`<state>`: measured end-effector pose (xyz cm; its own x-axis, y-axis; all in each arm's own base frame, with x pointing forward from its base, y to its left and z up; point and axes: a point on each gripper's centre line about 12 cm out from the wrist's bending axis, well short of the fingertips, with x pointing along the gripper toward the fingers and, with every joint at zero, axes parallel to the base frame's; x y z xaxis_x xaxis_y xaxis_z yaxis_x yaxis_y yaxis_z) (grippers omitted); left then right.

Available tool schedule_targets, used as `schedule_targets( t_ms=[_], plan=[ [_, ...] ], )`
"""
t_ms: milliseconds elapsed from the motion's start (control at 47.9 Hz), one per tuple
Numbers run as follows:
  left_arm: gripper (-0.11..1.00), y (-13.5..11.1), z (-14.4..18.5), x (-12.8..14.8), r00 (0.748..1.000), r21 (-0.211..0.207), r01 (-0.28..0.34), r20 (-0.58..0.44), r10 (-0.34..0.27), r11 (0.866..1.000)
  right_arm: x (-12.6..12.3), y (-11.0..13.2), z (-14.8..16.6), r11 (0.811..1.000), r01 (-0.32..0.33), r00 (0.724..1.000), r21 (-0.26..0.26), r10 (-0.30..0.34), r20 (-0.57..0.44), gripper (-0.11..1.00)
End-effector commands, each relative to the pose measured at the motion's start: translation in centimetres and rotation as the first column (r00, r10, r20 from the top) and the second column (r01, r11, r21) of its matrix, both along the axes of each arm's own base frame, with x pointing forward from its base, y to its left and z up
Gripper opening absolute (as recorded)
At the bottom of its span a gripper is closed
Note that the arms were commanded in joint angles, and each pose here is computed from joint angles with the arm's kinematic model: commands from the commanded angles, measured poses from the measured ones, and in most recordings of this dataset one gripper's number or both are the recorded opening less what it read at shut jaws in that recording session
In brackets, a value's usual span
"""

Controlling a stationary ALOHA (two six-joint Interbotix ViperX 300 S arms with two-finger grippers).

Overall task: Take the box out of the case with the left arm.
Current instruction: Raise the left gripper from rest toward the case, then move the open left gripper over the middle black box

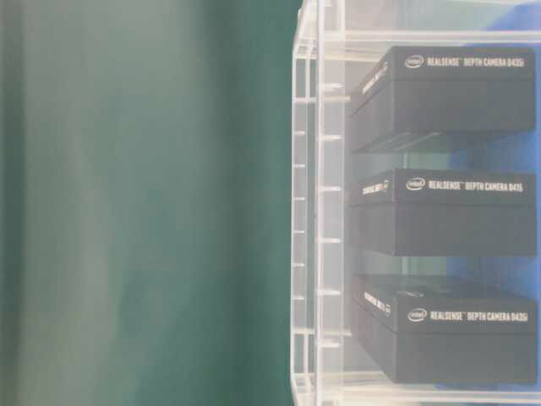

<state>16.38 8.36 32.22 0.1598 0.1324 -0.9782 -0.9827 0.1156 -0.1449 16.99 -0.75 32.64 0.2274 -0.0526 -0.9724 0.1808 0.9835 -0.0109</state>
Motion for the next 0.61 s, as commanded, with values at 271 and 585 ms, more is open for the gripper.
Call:
schedule_targets(
  t_ms=[271,585],
  plan=[
    [0.16,0.2,0.83,0.42,0.999,0.013,-0.006,0.04,0.006,1.0,0.16,-0.32,0.82,1.0,0.008,1.0,-0.024,-0.007,0.026,0.02],
    [0.9,0.41,0.91,0.92,0.997,0.027,0.0,0.072,-0.002,1.0,0.15,-0.35,0.77,1.0,0.007,1.0,-0.027,-0.006,0.024,0.02]
  ],
)
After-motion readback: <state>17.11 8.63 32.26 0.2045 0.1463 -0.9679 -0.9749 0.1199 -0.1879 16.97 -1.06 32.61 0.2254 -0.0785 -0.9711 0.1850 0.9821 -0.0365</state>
